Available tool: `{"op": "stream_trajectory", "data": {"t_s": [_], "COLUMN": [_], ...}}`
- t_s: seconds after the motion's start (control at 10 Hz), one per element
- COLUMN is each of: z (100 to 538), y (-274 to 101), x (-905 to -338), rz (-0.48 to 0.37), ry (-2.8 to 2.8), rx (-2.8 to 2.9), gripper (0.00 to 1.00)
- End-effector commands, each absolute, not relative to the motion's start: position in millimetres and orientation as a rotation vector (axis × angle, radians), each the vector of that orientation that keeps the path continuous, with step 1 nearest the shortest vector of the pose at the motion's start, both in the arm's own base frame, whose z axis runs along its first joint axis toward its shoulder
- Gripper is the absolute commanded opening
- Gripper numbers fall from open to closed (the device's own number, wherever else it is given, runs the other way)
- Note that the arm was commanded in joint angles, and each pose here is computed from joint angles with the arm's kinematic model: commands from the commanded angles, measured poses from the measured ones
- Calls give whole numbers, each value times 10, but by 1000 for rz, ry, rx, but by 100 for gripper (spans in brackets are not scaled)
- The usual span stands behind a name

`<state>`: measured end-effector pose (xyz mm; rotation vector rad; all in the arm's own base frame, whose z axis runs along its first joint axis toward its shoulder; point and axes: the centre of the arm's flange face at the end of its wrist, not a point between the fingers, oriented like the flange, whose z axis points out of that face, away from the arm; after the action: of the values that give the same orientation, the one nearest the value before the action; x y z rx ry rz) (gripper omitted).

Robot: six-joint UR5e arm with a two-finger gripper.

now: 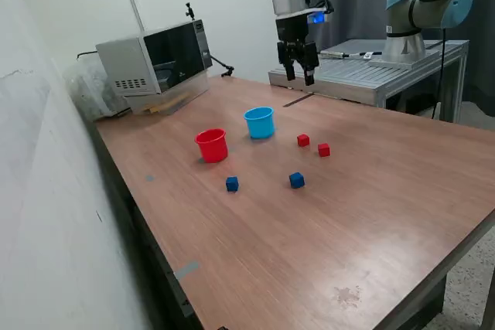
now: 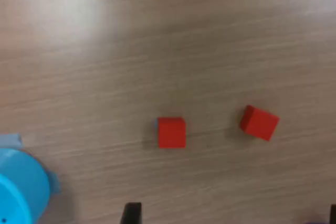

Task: Place red objects in the red bin, and blue objects in the blue bin.

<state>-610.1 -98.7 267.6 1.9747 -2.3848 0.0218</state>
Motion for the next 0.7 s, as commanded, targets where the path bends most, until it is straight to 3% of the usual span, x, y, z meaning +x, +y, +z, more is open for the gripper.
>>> {"op": "stream_trajectory", "data": {"t_s": [0.0,0.6], "z": [2265,1365], "y": [-940,-689], "x": [-6191,-6281], "rz": [23,124], "ry": [-2418,-2521], "rx": [1934,1925], "gripper": [100,100]}}
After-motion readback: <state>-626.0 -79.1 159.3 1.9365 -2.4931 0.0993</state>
